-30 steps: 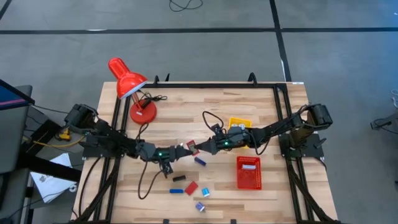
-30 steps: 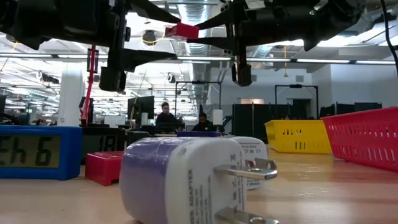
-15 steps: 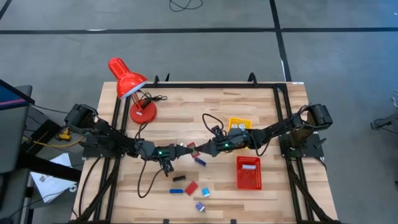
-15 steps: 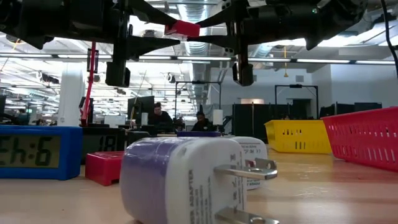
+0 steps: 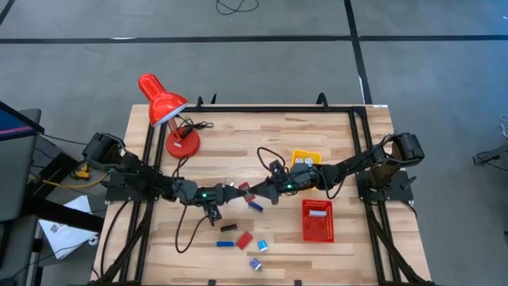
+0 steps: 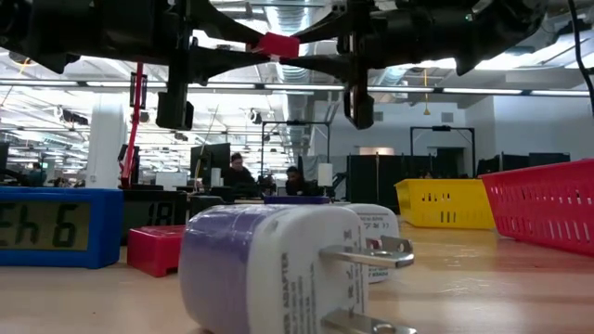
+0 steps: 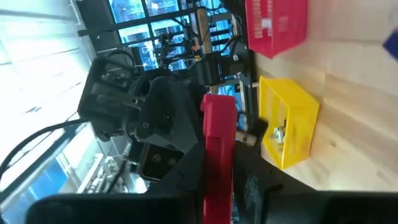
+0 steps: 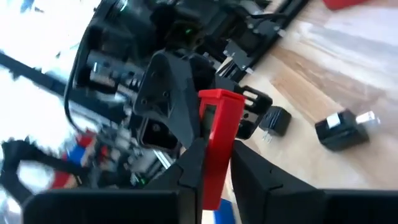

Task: Pick & Place Office items
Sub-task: Put the top red digital timer into the red bin

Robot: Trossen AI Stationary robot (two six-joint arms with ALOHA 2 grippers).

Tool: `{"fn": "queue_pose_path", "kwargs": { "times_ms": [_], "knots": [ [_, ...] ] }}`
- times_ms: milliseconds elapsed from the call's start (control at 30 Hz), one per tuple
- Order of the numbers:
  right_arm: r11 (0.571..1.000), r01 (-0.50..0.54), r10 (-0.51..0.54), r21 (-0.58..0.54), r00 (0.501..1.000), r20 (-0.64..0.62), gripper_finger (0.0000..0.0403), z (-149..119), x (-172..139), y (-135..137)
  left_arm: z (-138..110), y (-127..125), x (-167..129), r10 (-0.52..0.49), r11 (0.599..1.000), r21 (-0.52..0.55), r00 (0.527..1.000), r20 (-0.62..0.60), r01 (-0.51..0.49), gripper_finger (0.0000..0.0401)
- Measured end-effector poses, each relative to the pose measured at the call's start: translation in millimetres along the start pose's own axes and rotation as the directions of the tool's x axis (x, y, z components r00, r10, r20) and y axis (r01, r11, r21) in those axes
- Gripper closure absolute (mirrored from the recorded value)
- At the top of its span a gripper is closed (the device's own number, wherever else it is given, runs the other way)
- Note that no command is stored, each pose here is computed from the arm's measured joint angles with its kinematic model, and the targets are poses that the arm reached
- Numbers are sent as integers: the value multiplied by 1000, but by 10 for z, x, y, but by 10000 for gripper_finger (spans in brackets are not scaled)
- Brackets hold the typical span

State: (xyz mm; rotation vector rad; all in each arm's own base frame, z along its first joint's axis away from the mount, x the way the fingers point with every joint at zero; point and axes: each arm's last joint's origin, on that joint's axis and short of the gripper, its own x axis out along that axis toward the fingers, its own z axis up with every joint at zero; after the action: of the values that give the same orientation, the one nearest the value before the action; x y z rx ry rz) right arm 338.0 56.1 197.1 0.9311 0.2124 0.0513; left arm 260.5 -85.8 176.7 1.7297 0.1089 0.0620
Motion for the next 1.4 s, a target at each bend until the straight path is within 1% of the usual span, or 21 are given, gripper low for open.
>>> {"fn": "queue_pose_path", "kwargs": {
  "times_ms": [67,167,233,300,333,400,433,467,500,533,600,667,800,867,900,967,1000,1133,1200,1300,1400],
  "knots": [
    [997,-24,23,-73,1000,-17,341,23,1,-6,4,2,-2,2,999,-37,1000,3,-2,348],
    [990,-30,27,-136,999,-21,323,45,2,-22,32,8,-15,5,997,-80,1000,12,-4,349],
    [984,-42,38,-175,999,-23,296,58,-4,-12,56,14,-28,8,996,-91,1000,18,-6,353],
    [978,-73,69,-197,997,-29,257,102,-26,19,83,9,-41,3,993,-114,999,32,0,354],
    [973,-97,91,-209,995,-37,235,133,-46,45,87,7,-43,3,989,-146,999,37,3,354],
    [956,-143,133,-255,990,-55,190,191,-92,102,90,11,-45,6,968,-251,999,40,4,352],
    [943,-155,146,-295,988,-53,169,225,-121,134,89,11,-44,6,949,-315,999,39,7,351],
    [921,-167,158,-352,986,-55,150,252,-155,173,89,10,-44,6,921,-390,999,42,11,351],
    [889,-170,162,-425,985,-57,134,273,-189,209,85,15,-40,12,883,-469,999,53,14,352],
    [846,-170,158,-506,985,-66,120,274,-223,246,82,23,-37,24,831,-555,997,70,19,352],
    [759,-158,133,-632,987,-88,98,245,-273,294,70,51,-28,59,697,-716,992,108,36,354],
    [696,-128,104,-706,992,-78,83,215,-295,323,46,75,-15,91,560,-826,986,139,65,353],
    [569,-69,91,-819,996,-21,65,161,-314,406,-34,121,17,154,307,-946,976,156,103,347],
    [533,-11,73,-846,997,33,61,107,-295,434,-74,140,30,178,215,-971,973,148,108,347],
    [511,26,56,-859,996,63,61,75,-284,441,-91,151,34,191,186,-977,972,140,104,348],
    [469,78,20,-880,995,99,63,5,-264,444,-115,176,37,218,170,-981,967,129,92,350],
    [453,86,17,-887,994,105,65,-28,-254,449,-126,192,37,236,166,-982,963,128,90,350],
    [424,81,90,-902,987,131,80,-83,-254,546,-172,242,37,292,152,-986,950,113,71,348],
    [424,107,108,-899,980,168,90,-75,-264,584,-192,255,39,308,148,-987,945,109,65,348],
    [426,130,105,-896,976,192,104,-51,-265,583,-194,263,40,325,156,-982,933,154,108,349],
    [453,141,103,-880,972,209,111,-22,-238,547,-194,284,33,348,138,-983,923,163,121,348]
  ]
}}
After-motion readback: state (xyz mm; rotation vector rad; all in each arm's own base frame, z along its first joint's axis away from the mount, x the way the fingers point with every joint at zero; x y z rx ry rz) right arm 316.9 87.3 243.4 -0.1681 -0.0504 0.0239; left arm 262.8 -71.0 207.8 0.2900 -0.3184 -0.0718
